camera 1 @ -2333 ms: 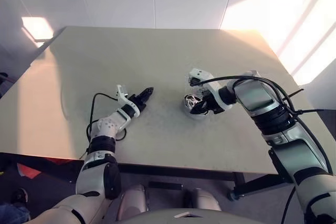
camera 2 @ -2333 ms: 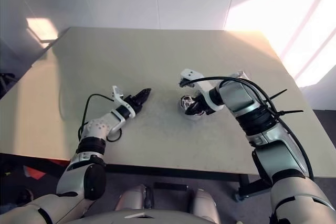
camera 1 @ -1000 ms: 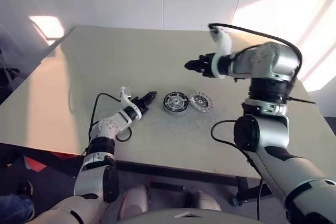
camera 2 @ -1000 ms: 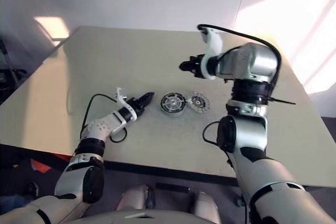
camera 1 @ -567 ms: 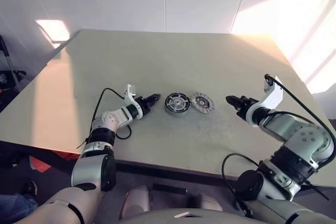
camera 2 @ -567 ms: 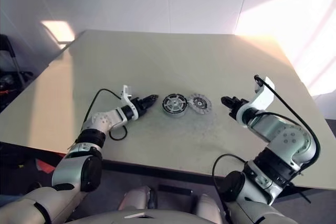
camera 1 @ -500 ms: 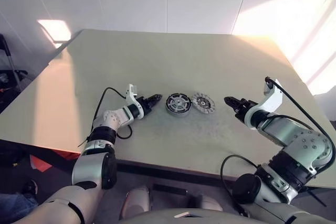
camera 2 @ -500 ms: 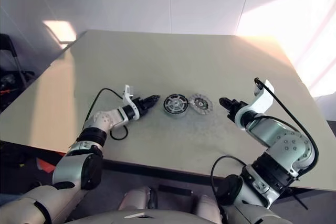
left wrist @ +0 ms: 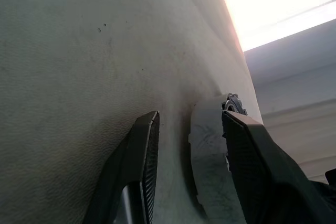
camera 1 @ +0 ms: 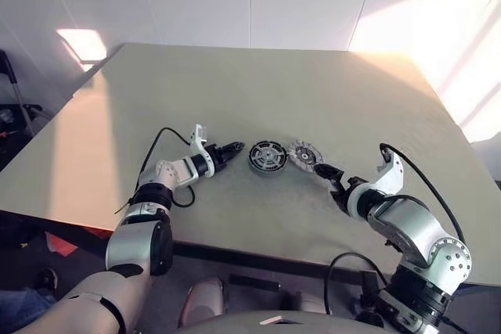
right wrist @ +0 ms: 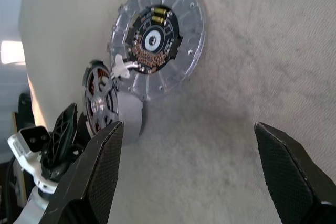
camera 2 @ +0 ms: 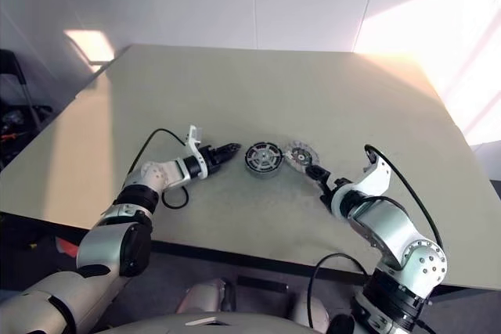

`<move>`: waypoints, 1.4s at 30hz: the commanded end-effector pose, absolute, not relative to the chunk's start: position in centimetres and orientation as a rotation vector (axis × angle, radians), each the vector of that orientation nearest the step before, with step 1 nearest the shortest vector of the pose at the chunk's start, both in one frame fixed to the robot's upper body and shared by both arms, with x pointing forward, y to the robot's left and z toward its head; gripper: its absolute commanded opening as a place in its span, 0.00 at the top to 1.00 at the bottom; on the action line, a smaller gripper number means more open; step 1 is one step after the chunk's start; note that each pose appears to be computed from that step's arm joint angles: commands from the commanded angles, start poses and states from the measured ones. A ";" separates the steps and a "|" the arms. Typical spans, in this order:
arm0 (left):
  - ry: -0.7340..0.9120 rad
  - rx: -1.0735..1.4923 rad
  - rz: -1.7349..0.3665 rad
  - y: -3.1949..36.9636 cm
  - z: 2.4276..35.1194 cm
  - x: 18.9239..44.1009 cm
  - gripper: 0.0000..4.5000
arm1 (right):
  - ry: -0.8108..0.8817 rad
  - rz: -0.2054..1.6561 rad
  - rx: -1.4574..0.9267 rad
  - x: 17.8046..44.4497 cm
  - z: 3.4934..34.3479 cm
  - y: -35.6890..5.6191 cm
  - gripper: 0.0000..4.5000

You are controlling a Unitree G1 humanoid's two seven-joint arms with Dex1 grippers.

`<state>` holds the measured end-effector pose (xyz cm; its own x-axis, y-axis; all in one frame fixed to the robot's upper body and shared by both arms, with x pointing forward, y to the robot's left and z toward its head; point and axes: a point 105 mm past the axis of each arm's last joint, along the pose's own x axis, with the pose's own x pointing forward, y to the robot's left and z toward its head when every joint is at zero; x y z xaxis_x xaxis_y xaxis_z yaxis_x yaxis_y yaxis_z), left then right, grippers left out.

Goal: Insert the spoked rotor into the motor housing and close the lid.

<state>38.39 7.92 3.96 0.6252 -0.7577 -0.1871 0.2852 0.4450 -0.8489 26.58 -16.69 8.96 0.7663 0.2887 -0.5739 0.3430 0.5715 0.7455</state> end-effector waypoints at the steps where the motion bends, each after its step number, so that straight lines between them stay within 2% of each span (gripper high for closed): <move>1: 0.670 -0.858 -0.675 8.1 2.7 37.8 0.55 | 0.751 0.054 1.052 26.9 10.2 -14.5 0.01; 6: 0.663 -0.854 -0.663 8.5 2.8 37.9 0.55 | 0.763 0.092 1.072 28.5 10.5 -13.8 0.01; 16: 0.632 -0.859 -0.640 9.3 3.1 38.2 0.55 | 0.767 0.046 1.036 31.1 8.7 -14.4 0.01; 28: 0.622 -0.858 -0.639 9.2 3.1 38.2 0.55 | 0.613 0.019 1.024 35.3 8.8 -15.3 0.01; 35: 0.621 -0.850 -0.638 9.3 3.1 38.3 0.55 | 0.477 0.132 1.047 38.0 11.5 -14.0 0.01; 42: 0.617 -0.840 -0.635 9.3 3.2 38.4 0.55 | 0.355 0.390 1.059 39.0 16.7 -10.6 0.01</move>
